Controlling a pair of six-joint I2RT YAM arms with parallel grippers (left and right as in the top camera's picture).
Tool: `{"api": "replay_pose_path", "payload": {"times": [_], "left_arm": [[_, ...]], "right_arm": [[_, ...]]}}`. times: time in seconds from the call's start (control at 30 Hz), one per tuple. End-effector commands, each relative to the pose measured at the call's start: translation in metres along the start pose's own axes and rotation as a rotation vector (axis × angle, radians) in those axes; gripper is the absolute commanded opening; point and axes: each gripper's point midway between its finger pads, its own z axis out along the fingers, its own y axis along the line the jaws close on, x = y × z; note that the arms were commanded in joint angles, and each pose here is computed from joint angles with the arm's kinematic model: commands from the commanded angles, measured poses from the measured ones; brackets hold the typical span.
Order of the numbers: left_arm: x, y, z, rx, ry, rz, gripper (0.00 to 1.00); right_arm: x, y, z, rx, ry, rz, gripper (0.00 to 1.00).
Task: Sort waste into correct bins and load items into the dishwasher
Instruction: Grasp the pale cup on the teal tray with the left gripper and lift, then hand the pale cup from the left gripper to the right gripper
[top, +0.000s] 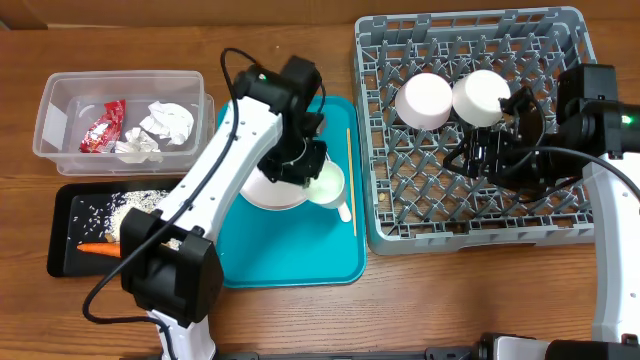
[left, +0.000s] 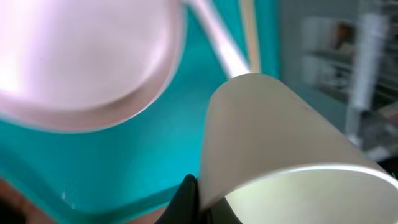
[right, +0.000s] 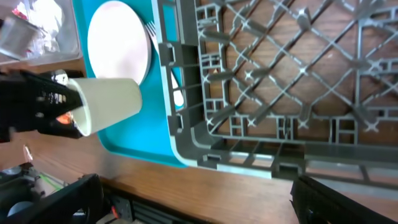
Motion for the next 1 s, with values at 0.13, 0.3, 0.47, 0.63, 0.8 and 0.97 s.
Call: {"api": "replay_pose_path", "payload": {"times": [0.13, 0.3, 0.47, 0.63, 0.8, 0.97], "left_arm": [[-0.011, -0.069, -0.039, 0.411, -0.146, 0.395, 0.04], [-0.017, -0.104, -0.086, 0.782, -0.326, 0.587, 0.04], [-0.02, -0.102, -0.142, 1.059, -0.532, 0.68, 0.04], [-0.02, -0.098, -0.162, 1.149, -0.607, 0.69, 0.04], [-0.017, -0.103, -0.167, 1.178, -0.634, 0.73, 0.04], [-0.014, -0.11, -0.167, 1.195, -0.639, 0.759, 0.04]], "right_arm": [[0.006, 0.002, 0.0, -0.011, 0.02, -0.002, 1.0], [0.015, 0.039, -0.004, -0.231, 0.032, -0.203, 1.0], [0.024, 0.072, -0.016, -0.437, -0.002, -0.398, 1.0], [0.023, 0.087, -0.023, -0.534, -0.06, -0.515, 1.0], [0.023, 0.106, -0.034, -0.653, -0.148, -0.663, 0.99], [0.026, 0.124, -0.036, -0.716, -0.185, -0.781, 0.99]]}}
